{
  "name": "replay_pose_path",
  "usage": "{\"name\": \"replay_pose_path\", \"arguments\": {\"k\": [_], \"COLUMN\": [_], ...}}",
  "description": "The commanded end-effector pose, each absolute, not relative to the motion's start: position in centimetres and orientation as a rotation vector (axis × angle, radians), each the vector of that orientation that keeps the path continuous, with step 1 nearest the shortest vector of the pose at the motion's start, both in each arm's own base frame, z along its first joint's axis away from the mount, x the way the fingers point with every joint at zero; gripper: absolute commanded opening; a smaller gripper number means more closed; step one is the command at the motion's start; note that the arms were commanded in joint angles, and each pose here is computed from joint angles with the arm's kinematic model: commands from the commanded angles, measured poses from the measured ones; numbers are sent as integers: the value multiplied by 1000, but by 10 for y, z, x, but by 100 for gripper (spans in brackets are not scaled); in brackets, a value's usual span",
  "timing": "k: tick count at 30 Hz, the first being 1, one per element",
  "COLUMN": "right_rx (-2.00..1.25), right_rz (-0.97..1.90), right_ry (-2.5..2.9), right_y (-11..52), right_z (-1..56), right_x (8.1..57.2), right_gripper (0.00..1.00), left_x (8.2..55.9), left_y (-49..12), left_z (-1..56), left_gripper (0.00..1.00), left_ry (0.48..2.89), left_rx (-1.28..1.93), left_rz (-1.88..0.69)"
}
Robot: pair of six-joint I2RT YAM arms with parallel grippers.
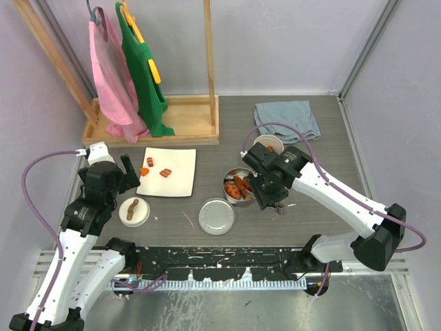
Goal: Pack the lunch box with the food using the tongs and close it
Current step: Place the fake food in the packing box.
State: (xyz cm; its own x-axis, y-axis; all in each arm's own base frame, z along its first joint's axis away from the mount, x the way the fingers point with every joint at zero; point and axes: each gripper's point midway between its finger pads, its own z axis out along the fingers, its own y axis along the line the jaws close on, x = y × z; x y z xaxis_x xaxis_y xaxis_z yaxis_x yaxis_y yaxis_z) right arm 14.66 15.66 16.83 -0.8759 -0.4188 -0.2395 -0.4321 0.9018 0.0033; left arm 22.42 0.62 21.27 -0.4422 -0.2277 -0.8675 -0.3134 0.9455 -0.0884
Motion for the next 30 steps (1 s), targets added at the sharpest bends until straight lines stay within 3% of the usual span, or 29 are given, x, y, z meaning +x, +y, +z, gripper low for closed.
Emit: {"name": "replay_pose_path", "arguments": {"k": [1,19,30], "right_rx": [-659,-572,-679], "right_rz": [75,502,425], "right_ry": [2810,2536,2470], "right_y": [151,256,328], "right_z": [176,226,214], "right_x": [145,205,222], "right_gripper": [48,49,49], "left_x": [228,215,217], "left_y": [6,-2,-3], "left_z": [219,214,212], "left_gripper": [98,98,98], "left_ry": [2020,2017,2016], "left_rx": [-400,-478,-474], "left_rz": [87,-21,-23]}}
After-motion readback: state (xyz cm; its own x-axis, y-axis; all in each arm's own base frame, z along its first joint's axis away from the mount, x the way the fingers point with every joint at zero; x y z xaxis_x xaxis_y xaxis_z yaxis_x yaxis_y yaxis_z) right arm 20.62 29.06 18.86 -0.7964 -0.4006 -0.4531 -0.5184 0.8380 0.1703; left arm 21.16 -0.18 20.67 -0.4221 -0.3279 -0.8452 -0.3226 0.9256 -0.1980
